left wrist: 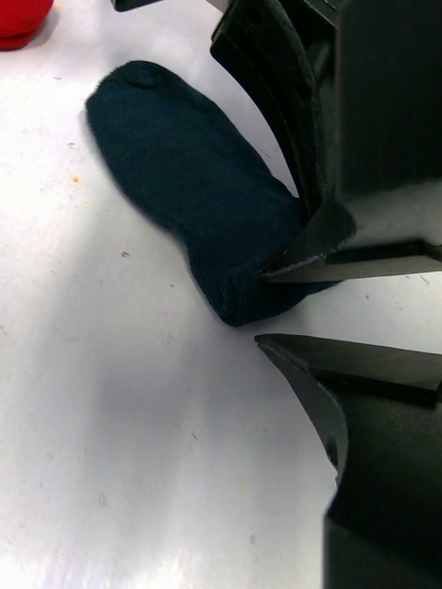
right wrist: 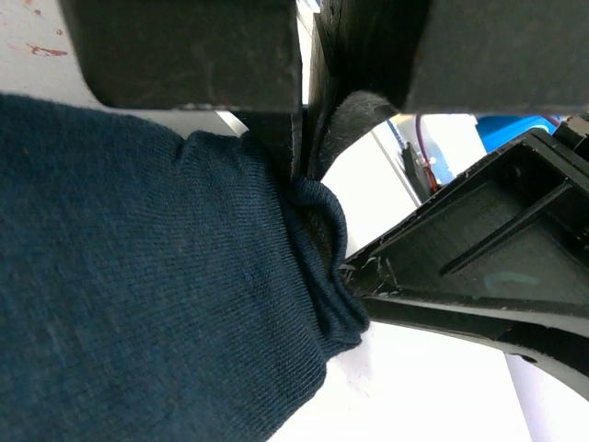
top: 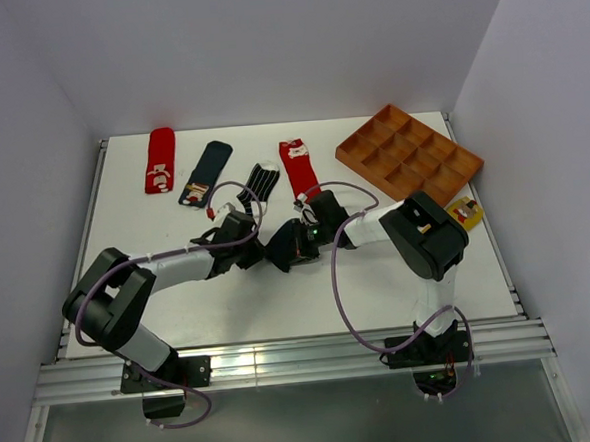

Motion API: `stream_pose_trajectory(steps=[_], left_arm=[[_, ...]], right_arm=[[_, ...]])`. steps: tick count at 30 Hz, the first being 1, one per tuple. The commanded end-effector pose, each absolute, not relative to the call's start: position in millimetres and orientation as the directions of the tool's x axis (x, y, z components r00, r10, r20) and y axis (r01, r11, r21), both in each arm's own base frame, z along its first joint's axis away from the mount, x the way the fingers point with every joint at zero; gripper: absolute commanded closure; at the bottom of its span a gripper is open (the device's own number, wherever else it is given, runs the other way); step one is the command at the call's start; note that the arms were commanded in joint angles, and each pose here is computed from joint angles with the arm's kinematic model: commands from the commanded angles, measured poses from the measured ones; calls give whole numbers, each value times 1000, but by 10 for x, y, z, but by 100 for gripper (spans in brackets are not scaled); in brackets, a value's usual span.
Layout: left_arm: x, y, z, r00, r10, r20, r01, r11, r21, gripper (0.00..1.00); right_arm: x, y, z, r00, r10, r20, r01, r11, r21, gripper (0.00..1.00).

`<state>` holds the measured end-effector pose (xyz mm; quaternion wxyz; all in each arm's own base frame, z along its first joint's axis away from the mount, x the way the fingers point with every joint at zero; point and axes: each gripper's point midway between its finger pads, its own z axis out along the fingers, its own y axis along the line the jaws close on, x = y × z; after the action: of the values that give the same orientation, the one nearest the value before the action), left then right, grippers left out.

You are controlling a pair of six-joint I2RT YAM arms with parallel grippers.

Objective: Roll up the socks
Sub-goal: Roll the sock at the center of the board.

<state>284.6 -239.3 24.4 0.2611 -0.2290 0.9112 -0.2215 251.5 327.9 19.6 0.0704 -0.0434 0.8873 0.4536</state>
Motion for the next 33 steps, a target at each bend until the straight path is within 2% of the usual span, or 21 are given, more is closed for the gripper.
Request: stream_pose_trajectory(steps=[1,5,8,14,16,19,24,33], left_arm=[[2874,-2381,135,-761,-536,-366,-329,804,-495,65],[2853,-2360,59,-772,-522,-363,-335,819,-465,70],[2836,-2324,8,-778,-513,-363,-342,830,-440,74],[2807,-2291,-27,-788,-494,-367,-340,847,-410,79],[2815,-2286,-3,-786,-493,-373,-337,847,-411,79],[2811,-2286,1,-789,-484,-378,-331,854,-401,80],[2808,-2326,26,-796,-467,-385,-313,862,-400,80],[2819,-2361,54,-799,-455,-392,-296,866,-403,80]], right_arm=[[2488,3203,41,-989,-8,-145,-119,619,776,96],[2491,3175,41,-986,-20,-164,-139,635,760,93],[2527,3148,109,-977,-30,-210,-179,650,739,86],[2667,3050,415,-916,-63,-396,-316,721,616,64],[2675,2984,520,-886,-80,-456,-350,760,547,62],[2681,2990,685,-834,-97,-543,-406,775,485,61],[2688,3169,935,-763,-78,-642,-489,718,494,66],[2654,3424,824,-744,-131,-656,-561,656,505,69]])
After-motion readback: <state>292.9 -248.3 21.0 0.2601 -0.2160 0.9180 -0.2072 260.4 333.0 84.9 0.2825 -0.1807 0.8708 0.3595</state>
